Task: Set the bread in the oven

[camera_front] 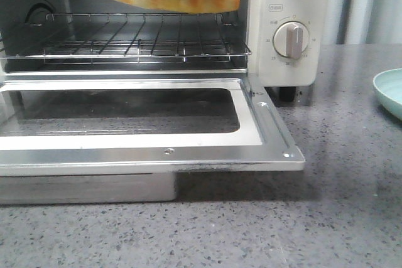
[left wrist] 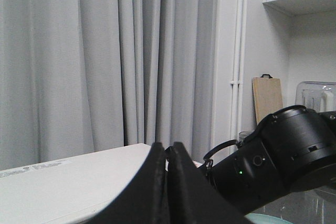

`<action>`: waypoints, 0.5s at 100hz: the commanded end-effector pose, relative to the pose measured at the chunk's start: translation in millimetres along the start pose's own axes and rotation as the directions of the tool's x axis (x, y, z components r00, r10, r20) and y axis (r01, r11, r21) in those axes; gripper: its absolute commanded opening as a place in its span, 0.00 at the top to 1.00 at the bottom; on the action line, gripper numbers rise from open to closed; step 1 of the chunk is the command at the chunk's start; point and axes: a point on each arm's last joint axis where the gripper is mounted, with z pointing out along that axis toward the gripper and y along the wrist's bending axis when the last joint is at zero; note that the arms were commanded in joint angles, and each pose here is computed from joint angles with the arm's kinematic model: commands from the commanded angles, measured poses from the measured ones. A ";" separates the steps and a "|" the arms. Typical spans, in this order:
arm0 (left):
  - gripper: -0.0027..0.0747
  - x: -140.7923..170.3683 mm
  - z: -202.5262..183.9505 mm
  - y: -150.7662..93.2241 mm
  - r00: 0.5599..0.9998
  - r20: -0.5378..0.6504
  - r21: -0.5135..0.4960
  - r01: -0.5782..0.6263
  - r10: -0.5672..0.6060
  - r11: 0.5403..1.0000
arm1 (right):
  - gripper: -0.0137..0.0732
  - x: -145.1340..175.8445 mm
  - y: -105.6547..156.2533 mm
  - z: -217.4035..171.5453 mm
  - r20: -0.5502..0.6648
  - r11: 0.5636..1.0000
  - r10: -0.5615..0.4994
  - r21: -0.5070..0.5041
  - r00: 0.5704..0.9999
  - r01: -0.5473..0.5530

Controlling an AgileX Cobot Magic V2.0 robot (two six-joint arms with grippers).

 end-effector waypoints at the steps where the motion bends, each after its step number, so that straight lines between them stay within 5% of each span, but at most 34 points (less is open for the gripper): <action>1: 0.99 -10.8 1.0 0.1 0.999 0.034 0.001 0.034 -0.034 0.999 | 0.89 -0.3 -20.7 -14.7 0.059 0.996 0.009 0.089 0.998 -0.014; 27: 0.99 -10.8 1.0 0.1 0.999 0.034 0.001 0.034 -0.034 0.999 | 0.44 -1.5 -21.2 -14.7 0.071 0.995 0.004 0.096 0.997 -0.011; 50: 0.99 -10.9 1.0 2.1 0.999 0.036 -0.022 0.035 -0.034 0.999 | 0.43 -1.4 -22.0 -14.7 0.069 0.994 -0.002 0.105 0.998 -0.006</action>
